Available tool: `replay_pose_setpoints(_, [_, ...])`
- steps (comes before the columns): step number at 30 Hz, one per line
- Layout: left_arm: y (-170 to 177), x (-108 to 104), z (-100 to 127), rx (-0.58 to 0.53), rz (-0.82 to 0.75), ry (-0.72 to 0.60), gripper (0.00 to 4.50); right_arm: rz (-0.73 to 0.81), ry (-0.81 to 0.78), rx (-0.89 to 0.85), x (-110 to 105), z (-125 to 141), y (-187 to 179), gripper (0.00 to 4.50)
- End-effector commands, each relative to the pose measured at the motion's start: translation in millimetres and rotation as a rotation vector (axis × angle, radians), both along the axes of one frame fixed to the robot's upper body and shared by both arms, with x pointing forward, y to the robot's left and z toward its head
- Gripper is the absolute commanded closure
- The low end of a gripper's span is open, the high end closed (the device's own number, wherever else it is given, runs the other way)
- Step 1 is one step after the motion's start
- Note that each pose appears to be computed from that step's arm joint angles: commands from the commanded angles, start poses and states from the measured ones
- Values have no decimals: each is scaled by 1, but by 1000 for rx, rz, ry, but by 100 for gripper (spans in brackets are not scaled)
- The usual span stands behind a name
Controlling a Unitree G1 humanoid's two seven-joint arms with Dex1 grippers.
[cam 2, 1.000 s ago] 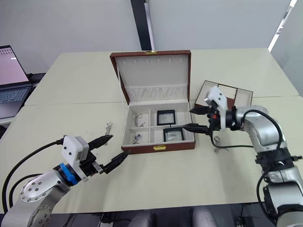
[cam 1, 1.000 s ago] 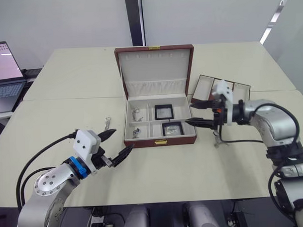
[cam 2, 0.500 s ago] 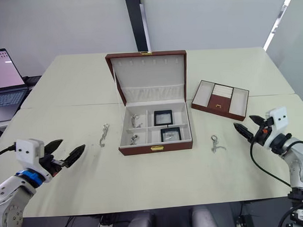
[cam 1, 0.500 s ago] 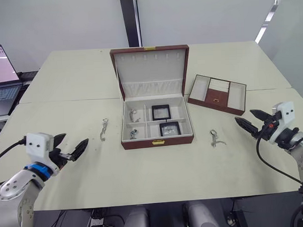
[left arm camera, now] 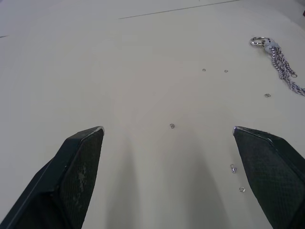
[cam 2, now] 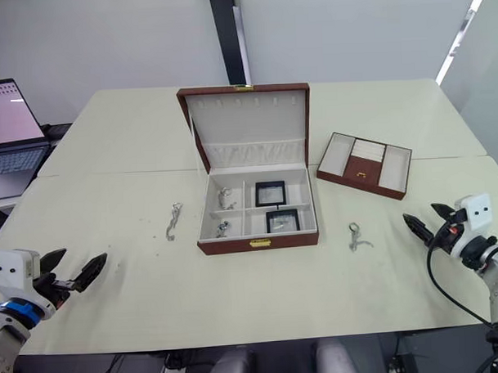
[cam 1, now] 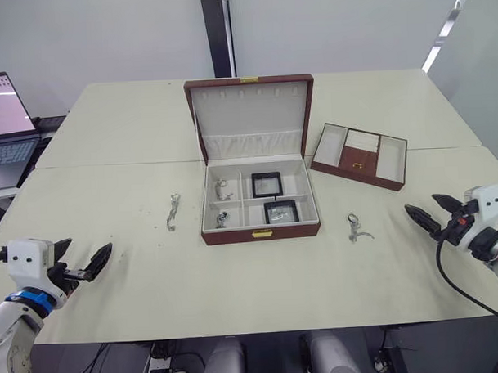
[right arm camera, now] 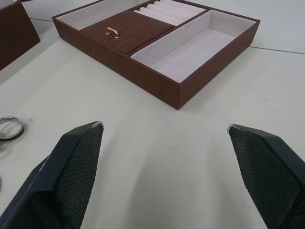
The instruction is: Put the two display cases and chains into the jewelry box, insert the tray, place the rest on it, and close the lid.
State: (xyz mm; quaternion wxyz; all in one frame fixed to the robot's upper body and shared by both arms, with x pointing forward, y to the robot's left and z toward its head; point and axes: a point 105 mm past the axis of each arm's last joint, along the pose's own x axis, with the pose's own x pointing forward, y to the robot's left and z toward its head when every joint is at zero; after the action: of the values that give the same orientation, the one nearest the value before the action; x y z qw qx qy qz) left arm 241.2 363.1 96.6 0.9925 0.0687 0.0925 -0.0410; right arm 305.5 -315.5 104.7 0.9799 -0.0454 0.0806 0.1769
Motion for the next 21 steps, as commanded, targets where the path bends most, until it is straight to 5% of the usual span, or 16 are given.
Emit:
replay_pose_setpoints(1, [7,-2,14,41,15,-43,0,3,-39,-24,-1,12,-5,6])
replay_pose_setpoints(21, [5,-1,16,47,-3,-51,0,34,-42,-36,4,15,0,6])
